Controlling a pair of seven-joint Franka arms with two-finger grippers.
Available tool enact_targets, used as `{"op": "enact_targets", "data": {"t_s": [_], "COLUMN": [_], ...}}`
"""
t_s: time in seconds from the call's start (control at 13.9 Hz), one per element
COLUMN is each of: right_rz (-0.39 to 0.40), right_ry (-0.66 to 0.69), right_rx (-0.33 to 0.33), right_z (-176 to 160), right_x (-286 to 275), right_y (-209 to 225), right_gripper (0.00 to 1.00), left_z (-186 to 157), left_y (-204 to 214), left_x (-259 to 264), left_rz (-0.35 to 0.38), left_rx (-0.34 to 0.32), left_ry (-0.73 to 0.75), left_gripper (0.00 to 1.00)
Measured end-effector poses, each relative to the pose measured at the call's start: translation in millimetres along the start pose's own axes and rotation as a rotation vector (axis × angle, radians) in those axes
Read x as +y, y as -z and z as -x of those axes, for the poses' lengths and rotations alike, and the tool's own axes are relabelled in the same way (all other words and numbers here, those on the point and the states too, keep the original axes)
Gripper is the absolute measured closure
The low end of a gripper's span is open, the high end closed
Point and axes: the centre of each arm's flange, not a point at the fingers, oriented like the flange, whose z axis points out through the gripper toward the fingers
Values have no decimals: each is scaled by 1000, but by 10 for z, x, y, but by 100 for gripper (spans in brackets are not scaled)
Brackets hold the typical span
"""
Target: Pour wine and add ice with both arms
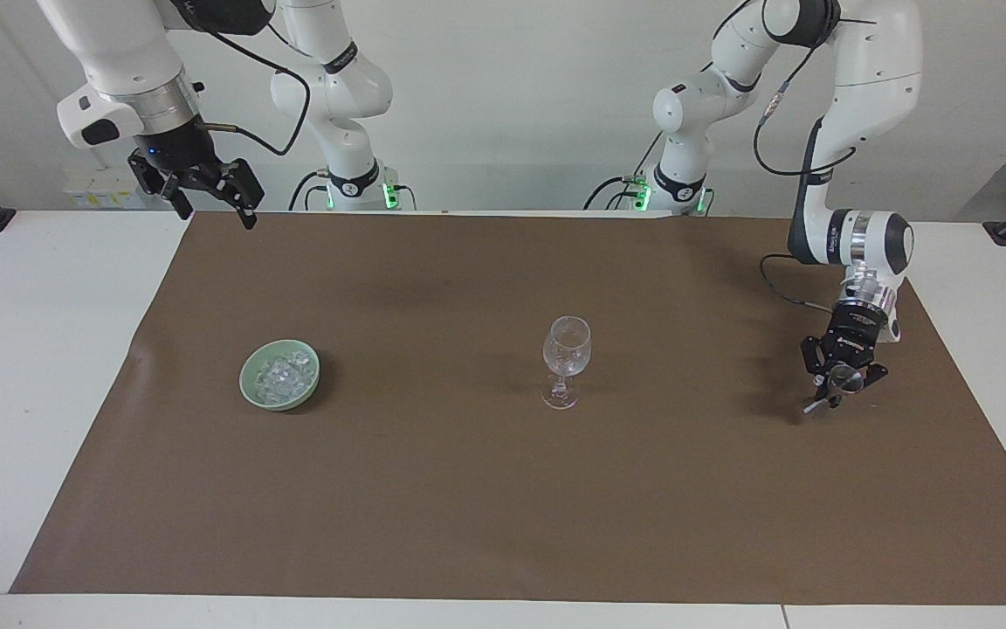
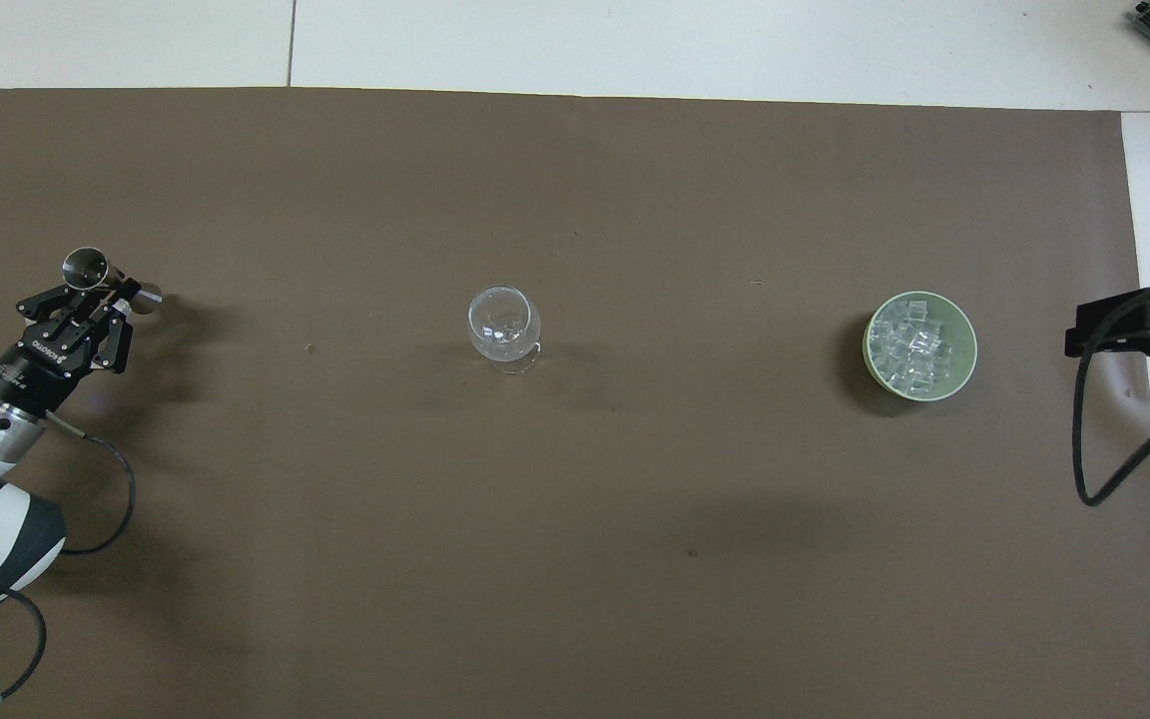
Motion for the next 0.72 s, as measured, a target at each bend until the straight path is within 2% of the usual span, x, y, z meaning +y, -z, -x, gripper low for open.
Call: {"op": "enact_targets", "data": {"t_s": [0.36,0.72], "right_rz": [0,0], "right_ry": [0,0], "right_rx": [0,0], "right_z": [0,0], "right_x": [0,0], "right_y": [0,0], "right_gripper": [0,0], "left_z": [410,729], "left_y": [-402,-707], "left_x": [-494,-997], "left_rz": [35,13], "left_rx": [36,62], "left_ry": [-2,-26], "left_gripper": [79,79]}}
